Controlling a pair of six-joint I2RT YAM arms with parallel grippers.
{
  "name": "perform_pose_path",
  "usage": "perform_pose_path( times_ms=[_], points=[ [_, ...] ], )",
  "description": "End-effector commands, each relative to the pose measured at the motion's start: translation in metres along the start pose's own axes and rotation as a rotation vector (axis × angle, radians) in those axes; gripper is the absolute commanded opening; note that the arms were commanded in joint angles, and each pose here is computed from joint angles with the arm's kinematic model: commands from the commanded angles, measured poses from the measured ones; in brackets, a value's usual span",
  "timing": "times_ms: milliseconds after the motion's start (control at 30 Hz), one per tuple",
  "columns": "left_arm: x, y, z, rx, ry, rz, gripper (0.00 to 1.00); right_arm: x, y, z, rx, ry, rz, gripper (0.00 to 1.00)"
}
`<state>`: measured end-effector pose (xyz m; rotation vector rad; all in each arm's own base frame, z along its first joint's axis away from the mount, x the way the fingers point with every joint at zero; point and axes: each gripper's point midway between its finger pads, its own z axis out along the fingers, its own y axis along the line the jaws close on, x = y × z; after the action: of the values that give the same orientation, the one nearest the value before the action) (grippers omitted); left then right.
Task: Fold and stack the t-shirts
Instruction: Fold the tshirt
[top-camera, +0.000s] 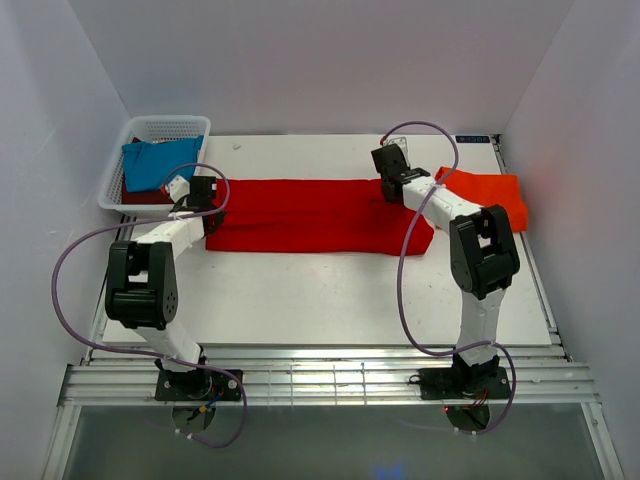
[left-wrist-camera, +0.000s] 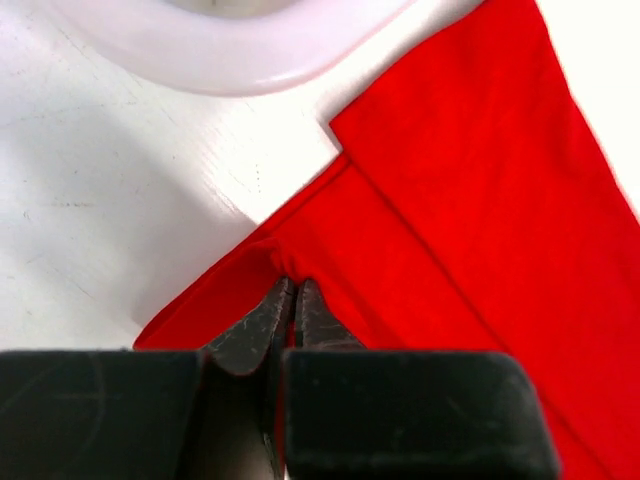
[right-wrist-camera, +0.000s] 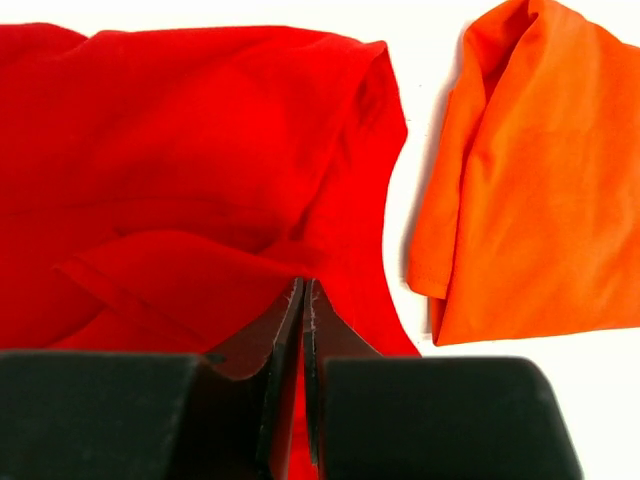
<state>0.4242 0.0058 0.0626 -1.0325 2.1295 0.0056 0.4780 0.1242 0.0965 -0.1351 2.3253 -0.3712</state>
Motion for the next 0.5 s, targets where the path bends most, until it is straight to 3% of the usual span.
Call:
perform_pose_path(
  times_ms=[0, 33, 67, 133, 300, 467],
  points=[
    [-0.027, 0.001, -0.009, -0.035, -0.086, -0.035, 0.14, -0.042, -0.017, -0.013, 0.038, -0.105, 0.057, 0.08],
    [-0.03, 0.002, -0.009, -0.038, -0.093, -0.03, 0.26, -0.042, -0.019, -0.012, 0.047, -0.104, 0.057, 0.08],
    [-0.034, -0.002, -0.011, -0.027, -0.101, -0.027, 0.52, -0.042, -0.02, -0.011, 0.05, -0.103, 0.054, 0.08],
    [-0.033, -0.004, -0.008, -0.03, -0.09, -0.003, 0.74, -0.04, -0.021, -0.009, 0.05, -0.095, 0.042, 0.08],
    [-0.04, 0.001, -0.011, -0.064, -0.12, -0.013, 0.82, -0.032, -0.023, -0.003, 0.076, -0.074, 0.035, 0.13],
    [-0.041, -0.041, -0.047, 0.065, -0.188, 0.004, 0.77, -0.028, -0.03, 0.004, 0.125, -0.057, 0.023, 0.14]
  ],
)
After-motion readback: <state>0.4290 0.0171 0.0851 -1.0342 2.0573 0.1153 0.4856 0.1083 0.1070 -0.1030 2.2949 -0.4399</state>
